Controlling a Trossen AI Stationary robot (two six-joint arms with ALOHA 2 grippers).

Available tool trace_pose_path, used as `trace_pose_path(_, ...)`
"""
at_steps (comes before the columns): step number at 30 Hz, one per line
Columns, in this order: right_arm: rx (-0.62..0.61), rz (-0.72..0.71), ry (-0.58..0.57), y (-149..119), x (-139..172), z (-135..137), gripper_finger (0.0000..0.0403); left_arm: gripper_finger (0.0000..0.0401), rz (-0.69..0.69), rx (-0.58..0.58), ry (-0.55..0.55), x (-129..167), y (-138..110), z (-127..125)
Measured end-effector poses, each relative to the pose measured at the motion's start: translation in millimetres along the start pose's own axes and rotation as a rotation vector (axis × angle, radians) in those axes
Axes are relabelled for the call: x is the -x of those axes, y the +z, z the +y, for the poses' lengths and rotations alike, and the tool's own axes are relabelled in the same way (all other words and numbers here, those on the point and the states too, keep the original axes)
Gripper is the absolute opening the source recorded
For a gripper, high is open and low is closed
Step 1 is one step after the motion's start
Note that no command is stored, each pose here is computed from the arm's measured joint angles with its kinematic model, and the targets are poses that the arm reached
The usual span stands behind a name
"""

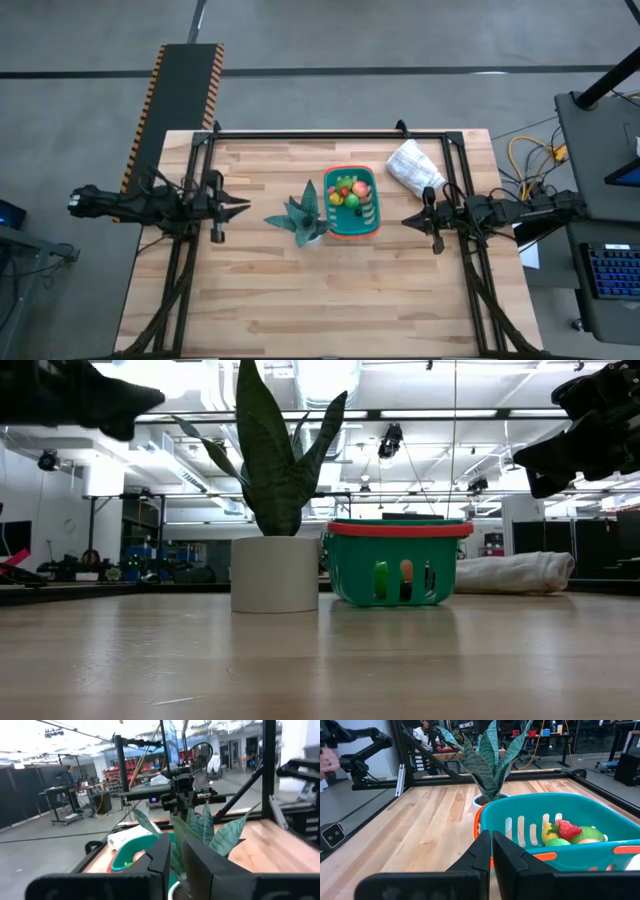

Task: Build produce basket
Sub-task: Return to Home Position

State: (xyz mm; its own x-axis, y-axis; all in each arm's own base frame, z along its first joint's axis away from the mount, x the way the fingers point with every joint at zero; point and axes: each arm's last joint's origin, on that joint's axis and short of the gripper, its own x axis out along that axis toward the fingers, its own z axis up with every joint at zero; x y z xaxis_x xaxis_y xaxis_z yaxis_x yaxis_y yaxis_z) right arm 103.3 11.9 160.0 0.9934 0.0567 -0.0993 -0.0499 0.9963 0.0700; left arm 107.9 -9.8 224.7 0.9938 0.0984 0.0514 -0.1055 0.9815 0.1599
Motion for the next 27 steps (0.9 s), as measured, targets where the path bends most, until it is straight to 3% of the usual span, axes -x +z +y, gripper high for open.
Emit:
trace_pose_path(6, 0.0, 0.0, 0.0, 0.0, 0.0, 0.0, 0.0009, 0.0033, 0.014, 0.015, -0.015, -2.3, -27.7, -5.9)
trace_pose_path(22, 0.0, 0.001, 0.0, 0.0, 0.0, 0.0, 0.0009, 0.0033, 0.015, 0.006, -0.001, 14.9, -35.7, -0.9)
trace_pose_path(27, 0.0, 0.001, 0.0, -0.1, 0.0, 0.0, 0.0009, 0.0007, 0.028, 0.032, 0.032, 12.5, -54.1, -0.5)
